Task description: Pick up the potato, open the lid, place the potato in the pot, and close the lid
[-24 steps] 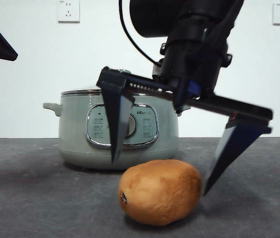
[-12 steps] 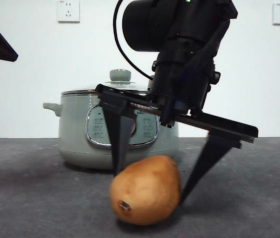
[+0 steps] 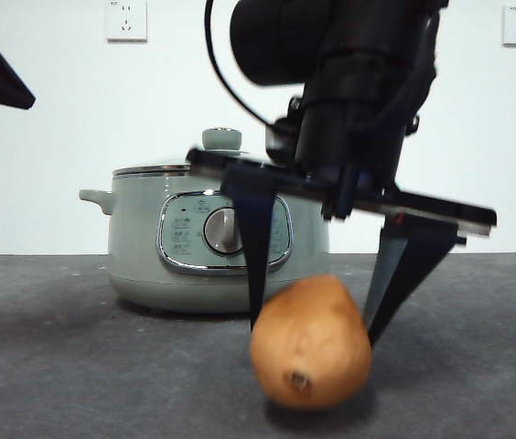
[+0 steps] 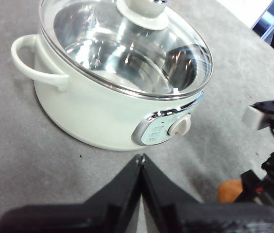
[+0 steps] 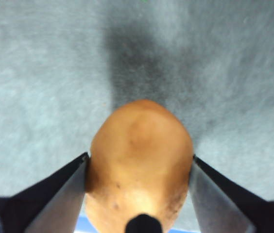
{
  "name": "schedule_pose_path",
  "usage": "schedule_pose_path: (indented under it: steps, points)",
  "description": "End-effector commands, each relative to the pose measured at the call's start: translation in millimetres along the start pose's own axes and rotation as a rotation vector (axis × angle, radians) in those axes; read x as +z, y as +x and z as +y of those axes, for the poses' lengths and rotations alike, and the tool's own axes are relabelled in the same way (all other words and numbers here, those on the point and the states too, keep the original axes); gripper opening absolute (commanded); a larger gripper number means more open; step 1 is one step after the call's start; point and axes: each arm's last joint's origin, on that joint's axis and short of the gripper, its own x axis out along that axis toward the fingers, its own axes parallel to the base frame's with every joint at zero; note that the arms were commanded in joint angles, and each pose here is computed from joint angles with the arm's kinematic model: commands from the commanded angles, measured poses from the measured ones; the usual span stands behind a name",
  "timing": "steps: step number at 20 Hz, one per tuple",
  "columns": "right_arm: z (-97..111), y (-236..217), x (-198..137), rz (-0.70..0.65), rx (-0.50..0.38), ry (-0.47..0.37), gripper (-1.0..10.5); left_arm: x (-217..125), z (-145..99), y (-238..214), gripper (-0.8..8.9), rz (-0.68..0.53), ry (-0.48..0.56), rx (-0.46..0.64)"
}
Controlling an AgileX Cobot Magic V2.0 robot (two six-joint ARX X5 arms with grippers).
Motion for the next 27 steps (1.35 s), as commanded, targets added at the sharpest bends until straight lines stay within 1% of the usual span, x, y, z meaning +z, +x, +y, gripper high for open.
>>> schedule_pose_path:
  steps: [1, 4, 8, 9, 10, 11, 12, 13, 14, 16, 19, 20, 21, 22, 25, 27]
  points:
    - [4, -26, -1, -0.058, 0.050, -0.158, -0.1, 17, -3, 1, -0.04, 0.036, 0.014, 0.002]
    - [6, -60, -6, -0.105, 0.076, -0.319, -0.1, 48, -5, 7, -0.03, 0.121, 0.032, 0.011]
    - [2, -95, -16, -0.143, 0.080, -0.489, -0.1, 90, -6, 29, 0.09, 0.236, 0.064, 0.002]
    - [0, -102, -19, -0.154, 0.074, -0.528, -0.1, 100, -7, 38, 0.69, 0.260, 0.069, 0.008]
    - [-1, -107, -21, -0.161, 0.071, -0.553, -0.1, 109, -8, 46, 1.63, 0.279, 0.073, 0.026]
    - [-4, -112, -24, -0.166, 0.066, -0.583, -0.1, 118, -9, 55, 2.77, 0.300, 0.083, 0.054]
    - [-6, -115, -27, -0.165, 0.061, -0.604, -0.1, 125, -11, 63, 3.40, 0.316, 0.100, 0.072]
    - [-8, -119, -29, -0.166, 0.047, -0.623, -0.1, 134, -14, 74, 3.69, 0.339, 0.126, 0.086]
    - [-11, -121, -31, -0.168, 0.030, -0.636, -0.1, 140, -16, 82, 3.82, 0.356, 0.134, 0.097]
    - [-14, -125, -34, -0.177, -0.008, -0.645, -0.1, 155, -21, 99, 3.81, 0.388, 0.154, 0.076]
    - [-16, -127, -35, -0.184, -0.020, -0.645, -0.1, 174, -31, 126, 3.84, 0.405, 0.187, 0.054]
    - [-16, -126, -35, -0.184, -0.021, -0.649, -0.1, 179, -34, 134, 4.18, 0.404, 0.199, 0.063]
    - [-16, -126, -35, -0.184, -0.020, -0.651, -0.1, 182, -37, 143, 5.01, 0.406, 0.217, 0.080]
    - [-16, -126, -35, -0.183, -0.021, -0.651, -0.1, 184, -40, 150, 5.45, 0.413, 0.242, 0.088]
    - [-17, -126, -36, -0.167, -0.030, -0.650, -0.1, 184, -47, 171, 5.45, 0.413, 0.282, 0.136]
    - [-17, -126, -36, -0.165, -0.030, -0.650, -0.1, 180, -51, 181, 5.44, 0.415, 0.303, 0.121]
